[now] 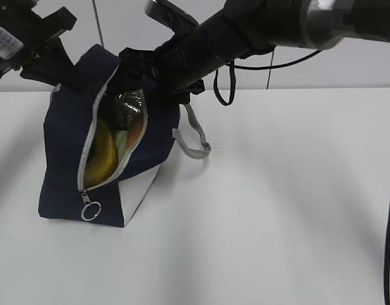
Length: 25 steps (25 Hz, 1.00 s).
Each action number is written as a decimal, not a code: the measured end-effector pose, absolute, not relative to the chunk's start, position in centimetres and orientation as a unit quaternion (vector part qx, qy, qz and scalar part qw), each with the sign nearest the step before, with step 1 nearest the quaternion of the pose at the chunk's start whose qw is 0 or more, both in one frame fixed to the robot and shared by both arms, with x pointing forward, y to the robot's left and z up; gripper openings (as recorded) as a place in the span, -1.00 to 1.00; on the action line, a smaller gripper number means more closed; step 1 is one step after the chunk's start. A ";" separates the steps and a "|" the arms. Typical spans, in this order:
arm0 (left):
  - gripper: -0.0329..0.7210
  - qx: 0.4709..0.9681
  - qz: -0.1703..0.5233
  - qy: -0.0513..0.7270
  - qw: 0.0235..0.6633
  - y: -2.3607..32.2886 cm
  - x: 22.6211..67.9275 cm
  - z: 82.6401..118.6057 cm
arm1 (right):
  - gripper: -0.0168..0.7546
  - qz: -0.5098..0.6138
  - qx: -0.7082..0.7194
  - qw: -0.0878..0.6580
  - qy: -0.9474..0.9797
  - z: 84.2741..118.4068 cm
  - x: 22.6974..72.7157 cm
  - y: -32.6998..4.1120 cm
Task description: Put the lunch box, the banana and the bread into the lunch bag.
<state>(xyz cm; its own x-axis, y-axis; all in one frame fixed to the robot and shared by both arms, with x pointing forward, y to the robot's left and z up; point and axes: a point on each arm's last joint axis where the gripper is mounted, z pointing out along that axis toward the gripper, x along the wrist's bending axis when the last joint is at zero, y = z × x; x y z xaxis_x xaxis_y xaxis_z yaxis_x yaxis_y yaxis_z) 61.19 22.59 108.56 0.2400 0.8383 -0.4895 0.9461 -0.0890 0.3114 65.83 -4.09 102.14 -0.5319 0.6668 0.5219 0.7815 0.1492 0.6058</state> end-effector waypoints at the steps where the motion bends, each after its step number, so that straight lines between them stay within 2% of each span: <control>1: -0.92 0.732 -0.093 0.609 0.290 22.6 61.2 108.6 | 0.74 -0.443 -0.475 0.062 -0.758 102.4 65.9 -4.1; 8: -0.92 0.732 -0.093 0.609 0.290 22.6 61.2 108.6 | 0.71 -0.441 -0.441 0.064 -0.779 104.2 65.7 -3.9; 12: -0.92 0.732 -0.093 0.609 0.290 22.6 61.2 108.6 | 0.49 -0.421 -0.410 0.075 -0.806 106.2 65.5 -4.6; 17: -0.92 0.732 -0.093 0.609 0.290 22.6 61.2 108.6 | 0.21 -0.341 -0.401 0.054 -0.849 107.2 65.1 -6.0; 20: -0.92 0.732 -0.093 0.609 0.290 22.6 61.2 108.6 | 0.12 -0.284 -0.421 0.035 -0.861 107.0 65.0 -7.0; 25: -0.92 0.732 -0.093 0.609 0.290 22.6 61.2 108.6 | 0.09 -0.234 -0.475 0.000 -0.848 106.5 65.5 -8.2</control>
<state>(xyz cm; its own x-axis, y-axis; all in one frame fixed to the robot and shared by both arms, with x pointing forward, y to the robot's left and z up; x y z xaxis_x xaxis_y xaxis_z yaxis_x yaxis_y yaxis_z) 61.19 22.59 108.56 0.2400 0.8383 -0.4895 0.9461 -0.0890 0.3114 65.47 -8.16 106.53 -0.5490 0.8058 0.2221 0.8056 0.4392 0.3977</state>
